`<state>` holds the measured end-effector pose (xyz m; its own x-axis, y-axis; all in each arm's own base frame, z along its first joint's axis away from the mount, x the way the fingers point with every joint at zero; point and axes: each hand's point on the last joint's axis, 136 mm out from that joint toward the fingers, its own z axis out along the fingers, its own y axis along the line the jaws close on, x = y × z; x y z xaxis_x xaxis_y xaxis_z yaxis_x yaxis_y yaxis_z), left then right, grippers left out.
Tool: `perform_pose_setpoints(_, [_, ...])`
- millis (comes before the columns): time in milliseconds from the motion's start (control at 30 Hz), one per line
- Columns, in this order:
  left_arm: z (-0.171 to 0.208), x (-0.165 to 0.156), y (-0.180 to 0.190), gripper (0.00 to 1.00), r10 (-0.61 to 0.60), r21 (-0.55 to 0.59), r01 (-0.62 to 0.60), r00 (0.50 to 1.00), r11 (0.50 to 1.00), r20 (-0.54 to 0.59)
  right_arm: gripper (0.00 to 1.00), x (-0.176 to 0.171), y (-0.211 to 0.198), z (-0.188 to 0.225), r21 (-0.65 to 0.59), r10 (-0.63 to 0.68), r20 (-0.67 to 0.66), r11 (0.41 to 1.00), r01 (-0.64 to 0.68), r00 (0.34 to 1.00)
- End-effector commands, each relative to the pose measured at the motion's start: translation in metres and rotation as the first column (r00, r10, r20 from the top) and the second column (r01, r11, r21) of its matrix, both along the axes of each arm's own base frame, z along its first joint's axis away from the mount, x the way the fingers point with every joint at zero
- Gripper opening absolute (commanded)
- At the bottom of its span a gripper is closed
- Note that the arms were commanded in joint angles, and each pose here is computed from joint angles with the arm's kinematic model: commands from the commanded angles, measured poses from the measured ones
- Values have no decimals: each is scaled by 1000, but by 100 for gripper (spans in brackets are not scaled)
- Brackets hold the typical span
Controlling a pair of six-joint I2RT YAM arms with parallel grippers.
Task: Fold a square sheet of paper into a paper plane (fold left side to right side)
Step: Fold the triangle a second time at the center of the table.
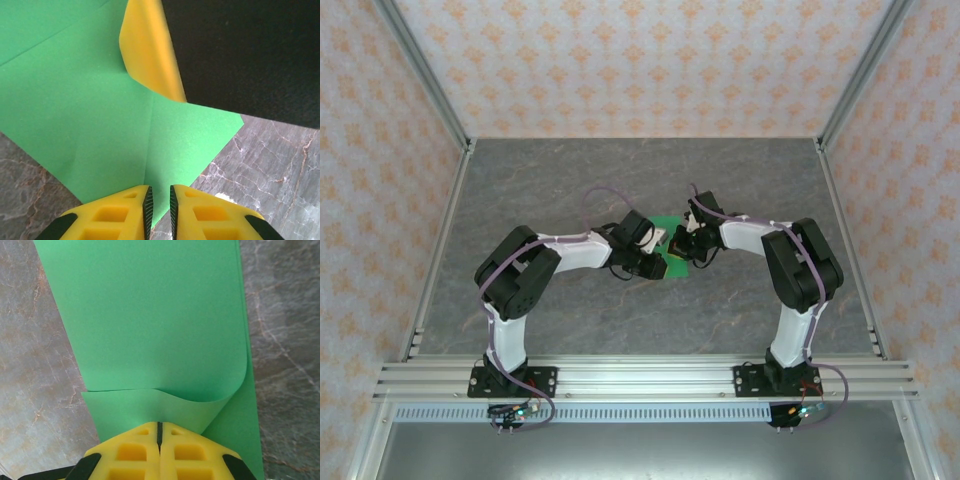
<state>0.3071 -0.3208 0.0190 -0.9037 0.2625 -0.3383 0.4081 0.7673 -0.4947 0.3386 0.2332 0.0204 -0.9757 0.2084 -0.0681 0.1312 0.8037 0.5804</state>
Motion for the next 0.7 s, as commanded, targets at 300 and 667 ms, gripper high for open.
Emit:
perform_pose_setpoints(300, [-17, -27, 36, 11, 28, 105, -24, 999, 994, -40, 5, -18, -22, -30, -145, -11, -97, 989, -4, 995])
perform_pose_setpoints(667, [9, -32, 44, 7, 54, 29, -53, 998, 998, -29, 5, -17, -20, -30, -136, -7, -102, 991, -7, 995])
